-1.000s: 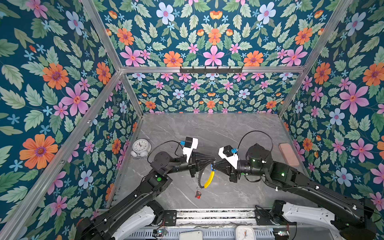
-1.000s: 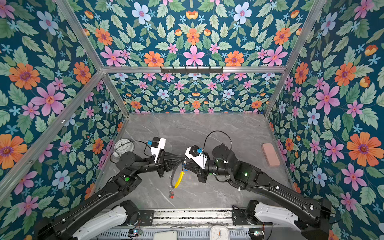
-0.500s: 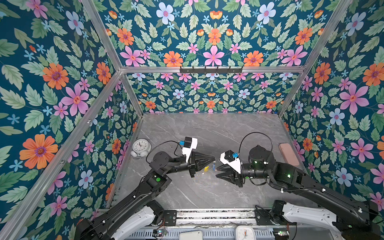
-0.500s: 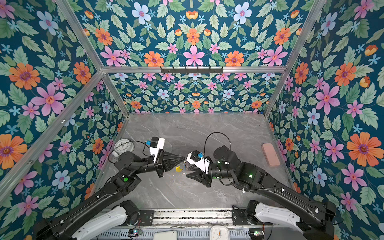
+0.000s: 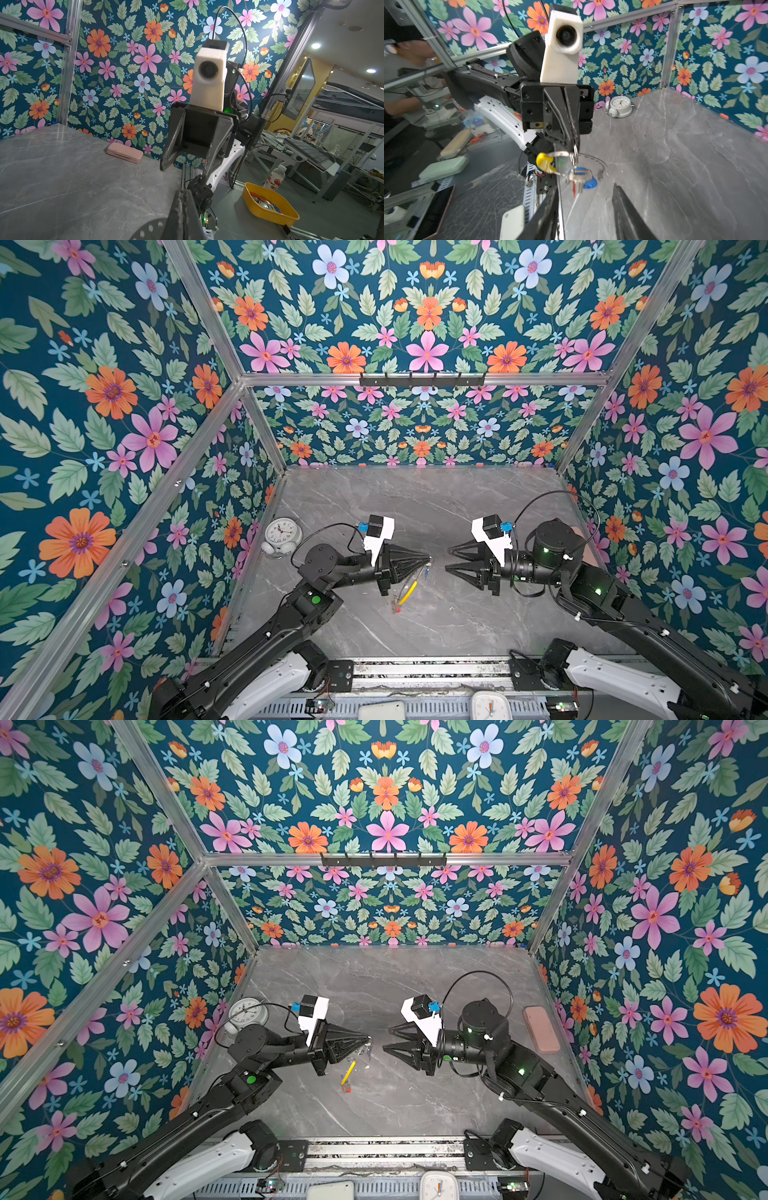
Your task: Remove the keys from the keyring
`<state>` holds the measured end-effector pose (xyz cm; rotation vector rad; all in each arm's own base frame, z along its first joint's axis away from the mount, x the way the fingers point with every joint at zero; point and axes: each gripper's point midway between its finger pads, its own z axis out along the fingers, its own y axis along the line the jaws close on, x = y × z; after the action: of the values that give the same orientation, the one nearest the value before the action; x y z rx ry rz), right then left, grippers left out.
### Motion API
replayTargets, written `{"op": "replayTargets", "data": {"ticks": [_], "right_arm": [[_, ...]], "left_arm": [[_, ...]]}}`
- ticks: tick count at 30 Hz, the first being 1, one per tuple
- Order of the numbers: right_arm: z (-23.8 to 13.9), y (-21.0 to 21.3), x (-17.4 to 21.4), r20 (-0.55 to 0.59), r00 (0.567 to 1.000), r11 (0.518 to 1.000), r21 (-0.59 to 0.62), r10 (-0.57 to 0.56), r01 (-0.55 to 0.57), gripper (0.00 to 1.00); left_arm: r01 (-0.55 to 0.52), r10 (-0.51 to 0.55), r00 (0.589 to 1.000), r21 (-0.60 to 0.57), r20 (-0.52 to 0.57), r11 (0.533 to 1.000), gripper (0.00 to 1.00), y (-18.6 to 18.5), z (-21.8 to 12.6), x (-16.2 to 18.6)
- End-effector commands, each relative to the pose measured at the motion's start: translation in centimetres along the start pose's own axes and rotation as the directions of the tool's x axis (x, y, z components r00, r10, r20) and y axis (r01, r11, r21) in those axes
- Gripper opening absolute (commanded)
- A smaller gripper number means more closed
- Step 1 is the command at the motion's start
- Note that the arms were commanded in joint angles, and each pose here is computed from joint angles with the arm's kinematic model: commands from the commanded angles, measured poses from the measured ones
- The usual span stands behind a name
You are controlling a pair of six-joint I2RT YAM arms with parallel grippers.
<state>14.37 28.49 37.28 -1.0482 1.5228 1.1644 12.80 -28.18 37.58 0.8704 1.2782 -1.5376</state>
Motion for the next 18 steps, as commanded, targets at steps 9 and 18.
{"op": "replayTargets", "data": {"ticks": [9, 18], "right_arm": [[1.8, 1.8, -1.4, 0.069, 0.995, 0.978, -0.201, 0.074, -0.058, 0.31], [2.2, 1.4, -0.4, 0.05, 0.993, 0.975, -0.204, 0.105, -0.093, 0.2]], "left_arm": [[-0.036, 0.035, 0.999, 0.024, 0.042, 0.999, 0.0, -0.7, -0.2, -0.8], [-0.037, 0.036, 0.998, 0.022, 0.042, 0.999, 0.0, -0.6, -0.3, -0.7]]}}
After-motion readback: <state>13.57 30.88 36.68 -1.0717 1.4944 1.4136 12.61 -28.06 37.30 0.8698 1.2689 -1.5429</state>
